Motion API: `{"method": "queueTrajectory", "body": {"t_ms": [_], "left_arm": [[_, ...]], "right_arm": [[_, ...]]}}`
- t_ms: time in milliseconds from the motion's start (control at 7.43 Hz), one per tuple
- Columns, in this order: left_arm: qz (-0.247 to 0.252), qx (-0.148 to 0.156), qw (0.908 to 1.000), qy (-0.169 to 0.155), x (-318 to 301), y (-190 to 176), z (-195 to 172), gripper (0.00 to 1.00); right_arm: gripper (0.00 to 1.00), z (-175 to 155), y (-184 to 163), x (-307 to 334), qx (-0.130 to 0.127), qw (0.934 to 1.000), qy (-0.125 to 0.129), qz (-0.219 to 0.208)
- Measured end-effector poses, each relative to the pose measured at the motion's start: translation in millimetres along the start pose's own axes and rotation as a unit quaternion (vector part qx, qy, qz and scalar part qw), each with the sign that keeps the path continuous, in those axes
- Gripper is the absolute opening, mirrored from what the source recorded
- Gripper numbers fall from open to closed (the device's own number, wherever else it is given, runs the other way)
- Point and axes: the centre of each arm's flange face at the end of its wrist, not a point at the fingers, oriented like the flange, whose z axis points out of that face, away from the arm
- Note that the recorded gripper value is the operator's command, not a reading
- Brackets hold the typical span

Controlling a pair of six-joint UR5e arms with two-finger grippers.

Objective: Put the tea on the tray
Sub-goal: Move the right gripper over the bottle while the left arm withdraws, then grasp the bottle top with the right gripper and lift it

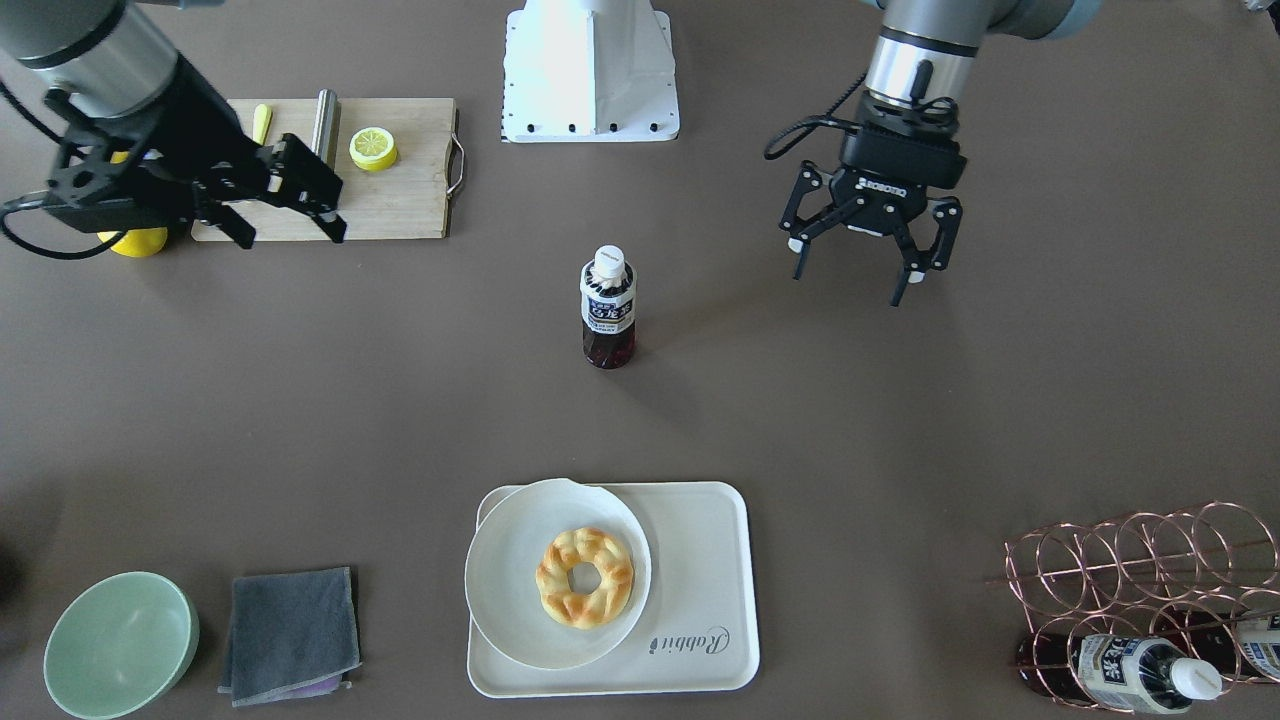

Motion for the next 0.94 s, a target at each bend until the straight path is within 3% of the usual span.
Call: {"method": "queueTrajectory", "body": {"t_ms": [404, 942], "left_arm": [[0.020, -0.025, 0.9995, 0.004, -129, 23, -18, 0.98], [0.020, -0.021, 0.9996, 0.006, -160, 43, -30, 0.98]], "right_arm": [[0.90, 40, 34, -76, 0.023, 0.9997, 0.006, -0.006], [0.78, 56, 38, -140, 0.035, 0.9989, 0.029, -0.011]]}}
